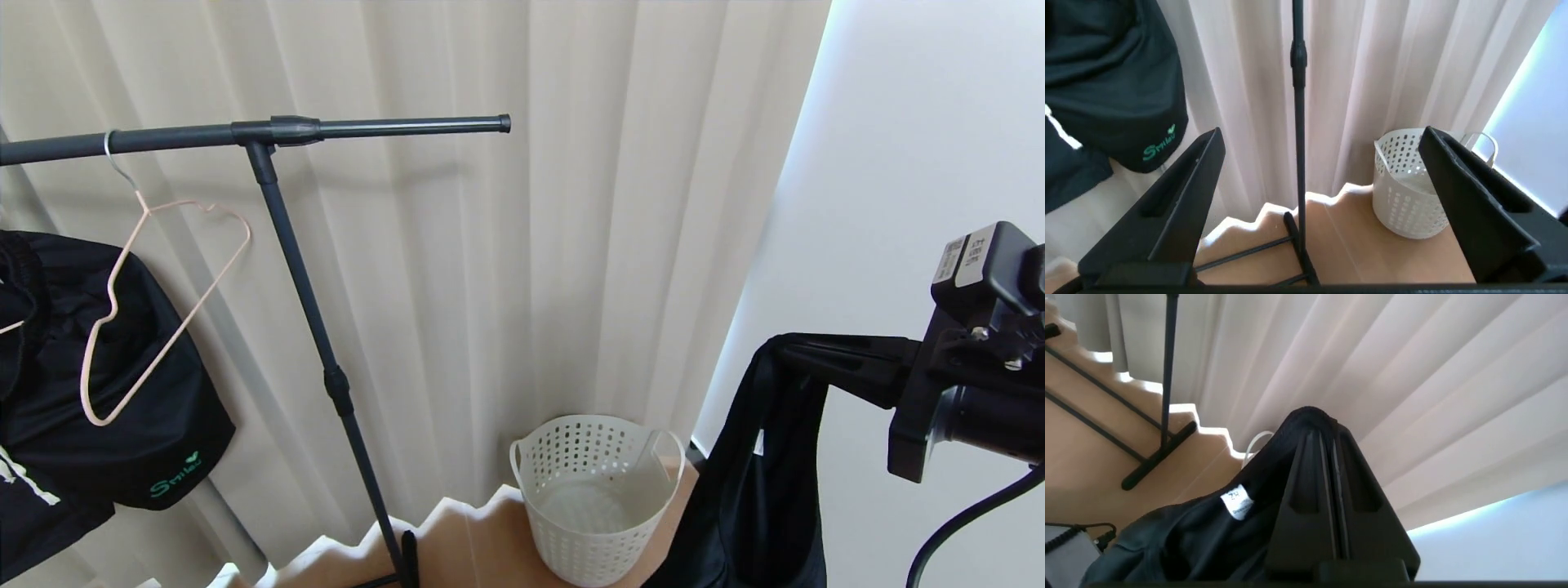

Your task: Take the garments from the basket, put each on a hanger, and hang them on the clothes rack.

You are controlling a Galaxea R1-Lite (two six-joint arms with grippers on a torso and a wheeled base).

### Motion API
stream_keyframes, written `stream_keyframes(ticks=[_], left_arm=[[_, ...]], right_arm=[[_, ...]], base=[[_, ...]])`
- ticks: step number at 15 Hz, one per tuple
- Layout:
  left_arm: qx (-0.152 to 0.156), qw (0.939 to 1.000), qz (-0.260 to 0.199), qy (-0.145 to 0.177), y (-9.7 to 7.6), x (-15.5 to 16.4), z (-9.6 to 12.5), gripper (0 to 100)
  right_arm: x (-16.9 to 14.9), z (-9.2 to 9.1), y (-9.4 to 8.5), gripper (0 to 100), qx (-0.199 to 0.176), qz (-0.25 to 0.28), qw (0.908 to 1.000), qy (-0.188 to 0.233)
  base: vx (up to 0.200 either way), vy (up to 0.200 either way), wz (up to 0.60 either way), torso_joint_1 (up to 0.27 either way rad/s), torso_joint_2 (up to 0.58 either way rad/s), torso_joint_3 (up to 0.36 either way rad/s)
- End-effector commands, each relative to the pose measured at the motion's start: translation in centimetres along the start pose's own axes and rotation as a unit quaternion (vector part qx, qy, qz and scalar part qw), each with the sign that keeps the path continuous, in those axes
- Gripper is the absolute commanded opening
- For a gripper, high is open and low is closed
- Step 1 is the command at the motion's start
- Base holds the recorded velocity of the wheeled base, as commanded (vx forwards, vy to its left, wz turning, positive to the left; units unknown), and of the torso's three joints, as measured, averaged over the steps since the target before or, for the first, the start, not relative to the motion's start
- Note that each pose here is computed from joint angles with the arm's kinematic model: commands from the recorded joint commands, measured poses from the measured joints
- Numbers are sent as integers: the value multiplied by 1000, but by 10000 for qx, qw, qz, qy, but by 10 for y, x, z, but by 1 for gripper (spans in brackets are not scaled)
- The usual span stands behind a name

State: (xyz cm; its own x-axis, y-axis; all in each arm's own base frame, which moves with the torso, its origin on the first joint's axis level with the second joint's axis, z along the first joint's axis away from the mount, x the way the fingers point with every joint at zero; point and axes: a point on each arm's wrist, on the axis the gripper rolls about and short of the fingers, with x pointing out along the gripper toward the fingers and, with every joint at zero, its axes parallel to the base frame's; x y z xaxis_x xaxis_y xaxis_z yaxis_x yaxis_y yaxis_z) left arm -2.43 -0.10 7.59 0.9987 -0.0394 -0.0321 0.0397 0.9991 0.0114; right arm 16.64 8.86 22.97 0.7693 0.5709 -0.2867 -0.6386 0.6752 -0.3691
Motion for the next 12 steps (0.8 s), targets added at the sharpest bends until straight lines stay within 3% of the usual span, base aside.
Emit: stream_keyframes(ticks=[1, 12], left_arm=[[-2, 10000, 5, 0, 0, 0, 0, 100], [-10, 10000, 36, -7, 0, 0, 0, 100]], right_arm=[[4, -1, 0, 0, 4, 26, 10000, 46], [2, -1, 0, 0, 3, 29, 10000, 36]], base=[[0, 0, 0, 217, -540, -330], [0, 0, 0, 231, -541, -313]])
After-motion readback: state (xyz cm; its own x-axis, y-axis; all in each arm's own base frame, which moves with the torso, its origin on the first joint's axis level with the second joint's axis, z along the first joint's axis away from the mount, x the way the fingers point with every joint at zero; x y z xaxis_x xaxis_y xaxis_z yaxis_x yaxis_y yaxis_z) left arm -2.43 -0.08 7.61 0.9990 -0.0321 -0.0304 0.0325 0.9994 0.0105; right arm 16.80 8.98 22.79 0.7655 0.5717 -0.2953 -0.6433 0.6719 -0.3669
